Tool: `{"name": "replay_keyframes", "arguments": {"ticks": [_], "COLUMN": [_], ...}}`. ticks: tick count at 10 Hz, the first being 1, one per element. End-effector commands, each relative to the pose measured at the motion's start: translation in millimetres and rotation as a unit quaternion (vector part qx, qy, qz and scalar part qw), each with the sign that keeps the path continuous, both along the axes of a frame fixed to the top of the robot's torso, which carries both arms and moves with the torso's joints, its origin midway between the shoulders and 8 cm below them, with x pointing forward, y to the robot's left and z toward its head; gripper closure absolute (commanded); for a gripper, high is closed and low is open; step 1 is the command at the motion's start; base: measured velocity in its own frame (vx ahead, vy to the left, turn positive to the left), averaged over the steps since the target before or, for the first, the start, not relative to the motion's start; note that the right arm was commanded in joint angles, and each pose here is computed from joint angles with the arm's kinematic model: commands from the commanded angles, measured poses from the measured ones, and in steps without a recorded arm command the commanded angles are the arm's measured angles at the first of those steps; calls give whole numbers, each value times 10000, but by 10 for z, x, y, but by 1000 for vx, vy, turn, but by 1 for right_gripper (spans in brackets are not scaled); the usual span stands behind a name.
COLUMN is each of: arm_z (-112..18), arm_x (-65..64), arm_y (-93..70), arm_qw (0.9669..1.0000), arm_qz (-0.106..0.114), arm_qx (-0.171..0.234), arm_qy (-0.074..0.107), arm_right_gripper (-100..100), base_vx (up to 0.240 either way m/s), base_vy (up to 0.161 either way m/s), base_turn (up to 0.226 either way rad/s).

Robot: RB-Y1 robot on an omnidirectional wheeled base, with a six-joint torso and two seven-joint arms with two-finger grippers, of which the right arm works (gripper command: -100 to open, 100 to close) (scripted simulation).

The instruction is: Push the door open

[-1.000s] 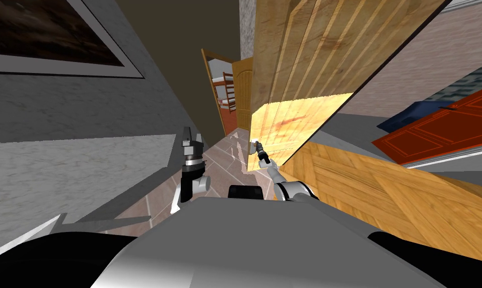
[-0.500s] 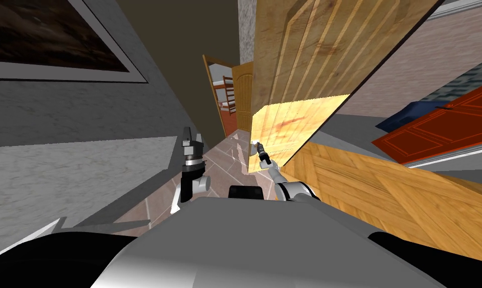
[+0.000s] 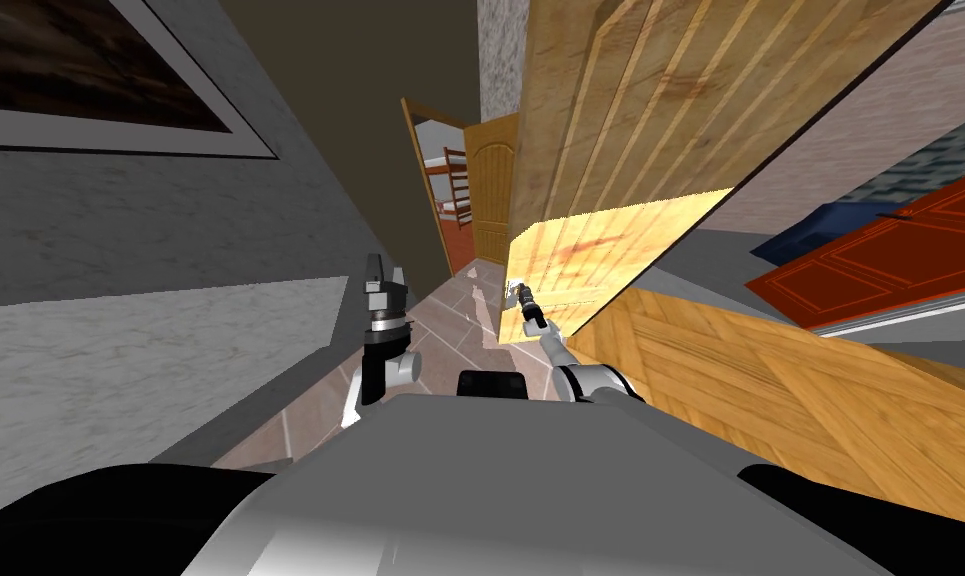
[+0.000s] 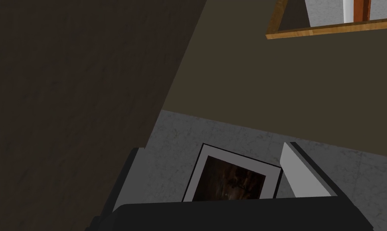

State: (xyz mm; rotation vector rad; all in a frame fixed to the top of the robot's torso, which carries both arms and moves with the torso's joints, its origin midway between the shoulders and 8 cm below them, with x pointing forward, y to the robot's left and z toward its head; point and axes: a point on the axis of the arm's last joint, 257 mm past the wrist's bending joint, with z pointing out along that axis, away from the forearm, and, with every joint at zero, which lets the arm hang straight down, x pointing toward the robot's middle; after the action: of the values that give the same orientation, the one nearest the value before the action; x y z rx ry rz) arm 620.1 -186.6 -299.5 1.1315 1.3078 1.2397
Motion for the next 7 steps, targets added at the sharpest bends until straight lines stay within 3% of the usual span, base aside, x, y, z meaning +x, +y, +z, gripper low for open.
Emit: {"name": "replay_keyframes", "arguments": {"ticks": [1,7], "arm_z": [45,20], "arm_x": [28,17], "arm_y": [-99,-253], "arm_qw": [9999,9994], "arm_qz": [-88,-309], "arm_qx": [14,167], "arm_qy": [-46,-21], "arm_right_gripper": [100,100], "base_vx": [142,145], "base_vy": [137,109], "base_turn": [-56,-55]}}
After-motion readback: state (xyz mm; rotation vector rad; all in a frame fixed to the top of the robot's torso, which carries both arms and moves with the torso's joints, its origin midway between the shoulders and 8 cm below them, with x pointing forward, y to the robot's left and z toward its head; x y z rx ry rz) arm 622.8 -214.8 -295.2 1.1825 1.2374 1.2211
